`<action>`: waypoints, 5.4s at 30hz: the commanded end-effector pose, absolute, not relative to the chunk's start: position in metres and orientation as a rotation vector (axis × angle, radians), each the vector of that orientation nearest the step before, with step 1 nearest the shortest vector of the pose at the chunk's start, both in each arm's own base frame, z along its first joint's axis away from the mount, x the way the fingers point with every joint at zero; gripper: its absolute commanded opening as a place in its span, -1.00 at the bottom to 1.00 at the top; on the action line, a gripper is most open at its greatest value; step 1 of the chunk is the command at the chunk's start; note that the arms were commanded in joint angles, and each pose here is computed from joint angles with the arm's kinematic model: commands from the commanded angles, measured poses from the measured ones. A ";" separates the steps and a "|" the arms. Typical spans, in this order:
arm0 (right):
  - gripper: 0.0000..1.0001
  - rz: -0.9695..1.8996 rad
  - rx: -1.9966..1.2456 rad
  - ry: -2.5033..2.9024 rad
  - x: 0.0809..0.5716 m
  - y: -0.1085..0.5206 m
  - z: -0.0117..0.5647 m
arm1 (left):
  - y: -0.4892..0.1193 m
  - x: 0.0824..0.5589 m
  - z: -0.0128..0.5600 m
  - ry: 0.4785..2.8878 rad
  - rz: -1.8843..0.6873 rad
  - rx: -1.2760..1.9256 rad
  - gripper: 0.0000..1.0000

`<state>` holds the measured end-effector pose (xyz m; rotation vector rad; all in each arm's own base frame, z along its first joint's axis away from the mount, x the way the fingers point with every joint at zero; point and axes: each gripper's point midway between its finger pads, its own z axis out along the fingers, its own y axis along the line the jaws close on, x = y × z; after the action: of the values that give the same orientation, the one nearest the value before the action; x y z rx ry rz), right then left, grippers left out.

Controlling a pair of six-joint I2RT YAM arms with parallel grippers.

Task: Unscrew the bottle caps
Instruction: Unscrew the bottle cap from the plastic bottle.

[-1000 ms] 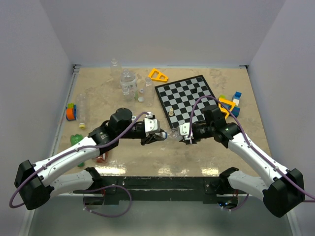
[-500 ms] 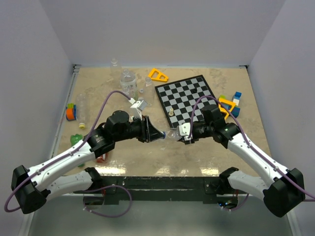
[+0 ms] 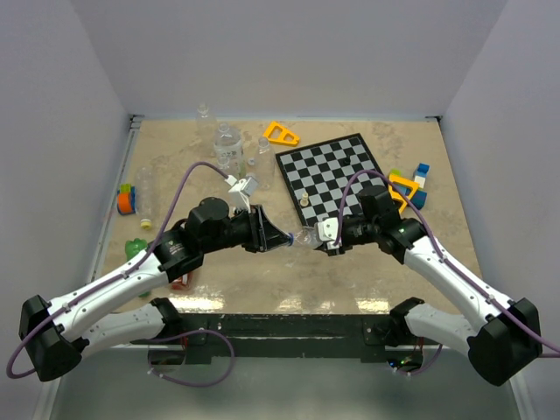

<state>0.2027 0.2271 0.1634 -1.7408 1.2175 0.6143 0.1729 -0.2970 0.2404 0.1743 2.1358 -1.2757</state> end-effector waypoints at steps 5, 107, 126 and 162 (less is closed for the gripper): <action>-0.69 0.617 -1.748 1.258 0.201 0.221 0.159 | -0.281 0.179 0.258 2.024 -1.195 0.249 0.42; -0.69 0.624 -1.768 1.257 0.199 0.220 0.155 | -0.285 0.158 0.262 1.013 -0.689 1.370 0.76; -0.69 0.623 -1.769 1.259 0.200 0.220 0.155 | -0.309 0.161 0.252 1.019 -0.772 1.394 0.26; -0.69 0.622 -1.769 1.266 0.200 0.219 0.154 | -0.287 0.179 0.266 2.032 -1.218 0.220 -1.00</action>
<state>0.2021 0.2243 0.1578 -1.7545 1.2351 0.6213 0.1657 -0.2982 0.2336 0.4606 2.0863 -1.1926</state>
